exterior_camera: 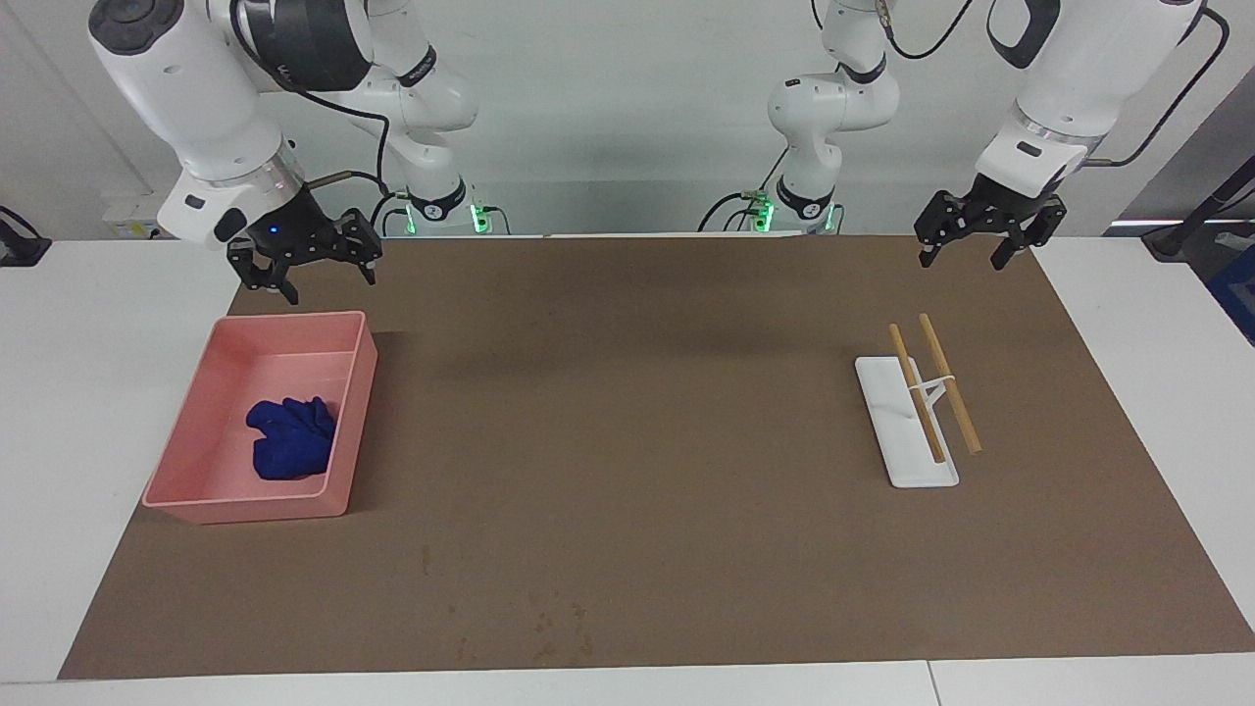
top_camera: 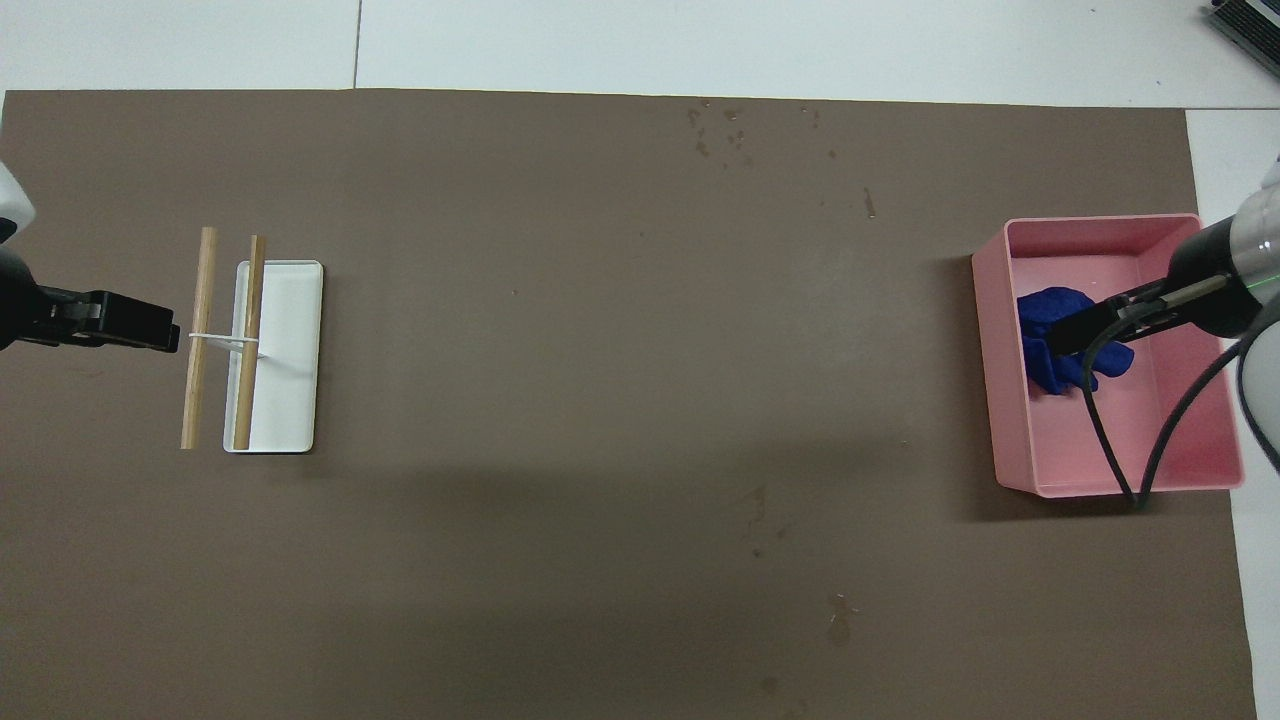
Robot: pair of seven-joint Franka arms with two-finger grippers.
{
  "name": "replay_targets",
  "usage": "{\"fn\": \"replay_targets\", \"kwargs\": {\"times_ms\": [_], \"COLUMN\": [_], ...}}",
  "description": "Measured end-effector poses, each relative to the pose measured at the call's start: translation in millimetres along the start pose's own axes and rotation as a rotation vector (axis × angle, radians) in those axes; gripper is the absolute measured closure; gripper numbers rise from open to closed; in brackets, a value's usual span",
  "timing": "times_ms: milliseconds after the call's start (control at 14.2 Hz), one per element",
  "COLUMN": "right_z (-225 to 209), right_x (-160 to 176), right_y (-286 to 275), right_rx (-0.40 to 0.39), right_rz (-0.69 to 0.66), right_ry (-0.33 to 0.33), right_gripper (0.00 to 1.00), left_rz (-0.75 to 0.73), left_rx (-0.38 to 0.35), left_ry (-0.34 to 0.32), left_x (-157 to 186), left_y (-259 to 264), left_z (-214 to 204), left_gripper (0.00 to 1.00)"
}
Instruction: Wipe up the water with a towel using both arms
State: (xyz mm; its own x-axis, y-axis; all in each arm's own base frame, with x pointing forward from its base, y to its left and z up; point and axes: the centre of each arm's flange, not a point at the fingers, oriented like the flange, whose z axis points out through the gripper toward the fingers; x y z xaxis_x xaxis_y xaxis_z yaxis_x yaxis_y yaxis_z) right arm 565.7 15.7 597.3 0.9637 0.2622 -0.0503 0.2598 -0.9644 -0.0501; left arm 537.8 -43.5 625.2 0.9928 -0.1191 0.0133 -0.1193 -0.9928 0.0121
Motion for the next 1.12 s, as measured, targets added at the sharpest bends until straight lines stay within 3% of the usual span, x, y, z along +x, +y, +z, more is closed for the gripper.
{"fn": "replay_targets", "kwargs": {"times_ms": [492,1124], "right_z": [-3.3,-3.5], "right_x": [1.4,1.5], "right_y": [8.8,9.2], "right_rx": [-0.081,-0.084], "right_rz": [0.001,0.000], "right_ry": [0.014,0.016], "right_gripper": [0.00,0.00], "left_rz": [0.000,0.000], "left_rx": [0.000,0.000], "left_ry": [0.000,0.000], "left_x": [0.0,0.0], "left_y": [0.0,0.0], "left_z": [0.0,0.0], "left_gripper": [0.00,0.00]}}
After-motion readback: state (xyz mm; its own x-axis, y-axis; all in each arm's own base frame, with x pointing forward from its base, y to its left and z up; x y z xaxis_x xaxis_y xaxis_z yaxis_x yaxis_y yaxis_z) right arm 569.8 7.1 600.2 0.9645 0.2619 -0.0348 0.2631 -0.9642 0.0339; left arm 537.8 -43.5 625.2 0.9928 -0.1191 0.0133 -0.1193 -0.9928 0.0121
